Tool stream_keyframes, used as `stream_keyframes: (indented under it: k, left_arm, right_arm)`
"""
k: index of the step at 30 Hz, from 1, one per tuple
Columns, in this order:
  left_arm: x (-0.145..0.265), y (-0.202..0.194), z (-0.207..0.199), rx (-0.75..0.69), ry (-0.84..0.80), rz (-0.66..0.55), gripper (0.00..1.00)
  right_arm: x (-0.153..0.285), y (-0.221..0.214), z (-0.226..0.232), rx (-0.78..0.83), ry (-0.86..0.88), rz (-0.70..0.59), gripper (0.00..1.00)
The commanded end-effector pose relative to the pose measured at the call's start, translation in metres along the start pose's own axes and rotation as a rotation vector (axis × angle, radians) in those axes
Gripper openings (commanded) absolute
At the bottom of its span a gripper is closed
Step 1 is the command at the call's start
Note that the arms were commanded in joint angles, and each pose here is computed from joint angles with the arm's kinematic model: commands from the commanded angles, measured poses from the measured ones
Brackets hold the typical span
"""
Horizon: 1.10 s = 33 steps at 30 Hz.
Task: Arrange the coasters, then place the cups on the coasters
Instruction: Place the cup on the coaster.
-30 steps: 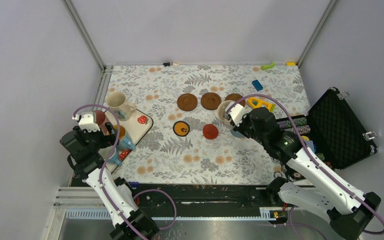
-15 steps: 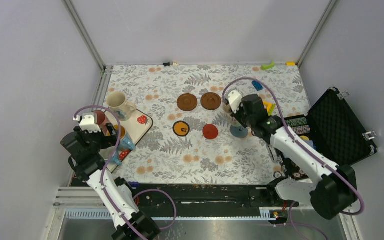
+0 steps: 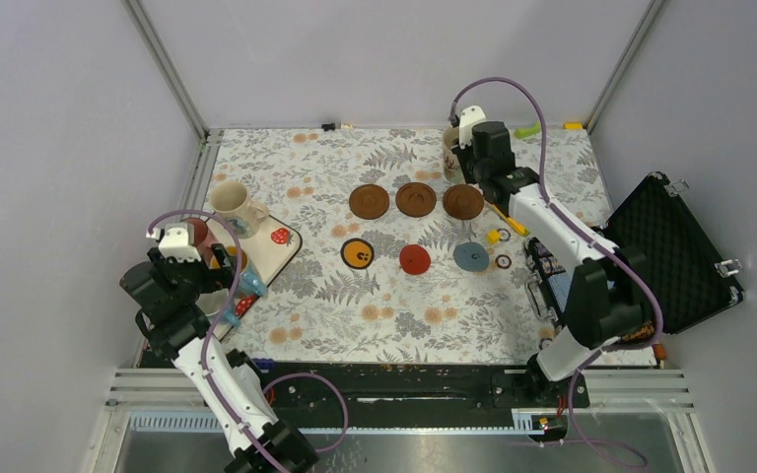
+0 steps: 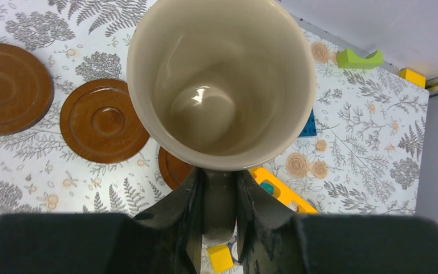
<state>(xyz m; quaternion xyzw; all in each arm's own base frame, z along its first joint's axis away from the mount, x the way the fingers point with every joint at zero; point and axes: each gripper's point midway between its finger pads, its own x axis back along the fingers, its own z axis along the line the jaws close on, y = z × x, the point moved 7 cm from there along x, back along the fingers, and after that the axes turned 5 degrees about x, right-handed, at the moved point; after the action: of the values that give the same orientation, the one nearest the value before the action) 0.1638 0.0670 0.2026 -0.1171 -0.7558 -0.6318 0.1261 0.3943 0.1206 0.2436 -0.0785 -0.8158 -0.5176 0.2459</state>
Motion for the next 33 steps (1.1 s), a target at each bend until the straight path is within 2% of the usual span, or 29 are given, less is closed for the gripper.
stream_keyframes:
  k: [1, 7, 13, 29, 33]
  left_arm:
    - [-0.002, 0.006, -0.001, -0.041, -0.038, -0.05, 0.99]
    - [-0.002, 0.006, -0.003, -0.035, -0.067, -0.023, 0.99]
    - [-0.001, 0.006, -0.006, -0.049, -0.073, -0.039, 0.99]
    - [0.002, 0.006, -0.007, -0.066, -0.058, -0.054, 0.99]
    - [0.003, 0.006, -0.007, -0.069, -0.052, -0.058, 0.99]
  right_arm:
    - [-0.008, 0.049, -0.023, -0.097, -0.131, -0.181, 0.0]
    - [-0.033, 0.019, -0.014, -0.122, -0.126, -0.104, 0.0]
    - [-0.039, 0.004, -0.012, -0.129, -0.139, -0.046, 0.0]
    - [-0.026, -0.018, -0.015, -0.143, -0.168, 0.016, 0.0]
    - [-0.02, -0.013, -0.014, -0.169, -0.143, -0.007, 0.0]
